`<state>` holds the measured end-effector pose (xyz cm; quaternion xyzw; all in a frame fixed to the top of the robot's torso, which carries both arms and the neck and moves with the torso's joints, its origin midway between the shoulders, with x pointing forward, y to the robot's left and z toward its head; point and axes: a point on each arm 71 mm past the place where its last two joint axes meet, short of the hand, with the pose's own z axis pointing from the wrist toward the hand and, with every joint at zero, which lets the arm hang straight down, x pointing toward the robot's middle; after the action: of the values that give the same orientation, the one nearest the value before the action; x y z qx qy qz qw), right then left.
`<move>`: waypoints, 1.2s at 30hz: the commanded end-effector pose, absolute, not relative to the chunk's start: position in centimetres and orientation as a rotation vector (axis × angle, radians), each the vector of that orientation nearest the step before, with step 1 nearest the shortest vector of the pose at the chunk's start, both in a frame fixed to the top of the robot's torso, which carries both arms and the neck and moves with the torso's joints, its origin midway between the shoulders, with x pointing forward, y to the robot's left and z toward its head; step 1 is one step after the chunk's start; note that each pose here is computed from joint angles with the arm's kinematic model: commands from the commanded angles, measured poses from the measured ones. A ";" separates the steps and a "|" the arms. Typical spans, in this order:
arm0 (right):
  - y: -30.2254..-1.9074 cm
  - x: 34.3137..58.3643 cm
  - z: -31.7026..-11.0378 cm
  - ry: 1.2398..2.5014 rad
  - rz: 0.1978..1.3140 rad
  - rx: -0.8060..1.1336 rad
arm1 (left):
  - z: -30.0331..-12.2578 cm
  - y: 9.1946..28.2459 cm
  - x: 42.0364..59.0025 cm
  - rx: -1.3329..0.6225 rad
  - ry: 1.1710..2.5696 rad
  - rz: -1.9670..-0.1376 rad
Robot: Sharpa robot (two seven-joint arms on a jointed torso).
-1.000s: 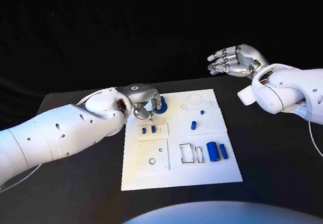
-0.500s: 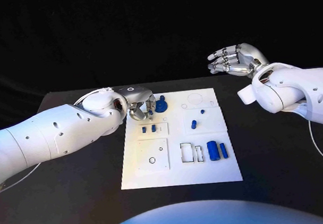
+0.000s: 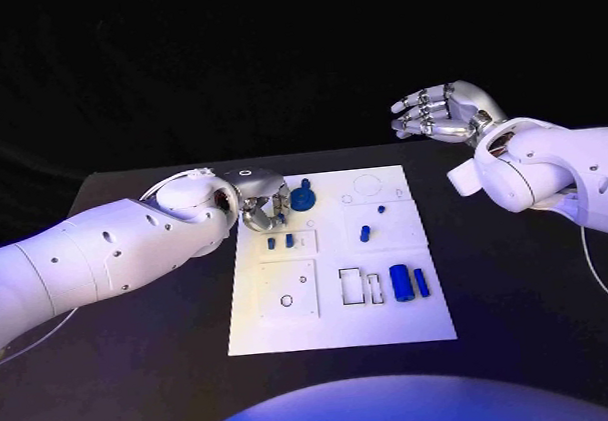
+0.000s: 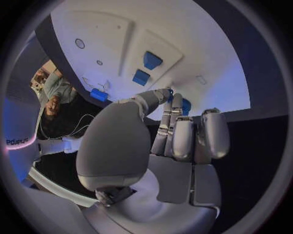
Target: Assemble the parts on the task board
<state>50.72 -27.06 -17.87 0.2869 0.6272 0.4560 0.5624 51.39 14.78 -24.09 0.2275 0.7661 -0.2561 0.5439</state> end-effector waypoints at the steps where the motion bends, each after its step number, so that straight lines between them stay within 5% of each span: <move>1: -26.8 50.7 -17.8 1.482 1.090 0.655 | -24.3 14.6 51.3 0.541 1.837 -0.616; 36: -26.8 50.7 -17.9 1.484 1.092 0.654 | -25.0 14.4 51.3 0.551 1.873 -0.605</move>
<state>50.73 -27.01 -17.91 0.2865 0.6276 0.4567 0.5617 51.51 14.40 -24.53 0.2275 0.7725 -0.2547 0.5354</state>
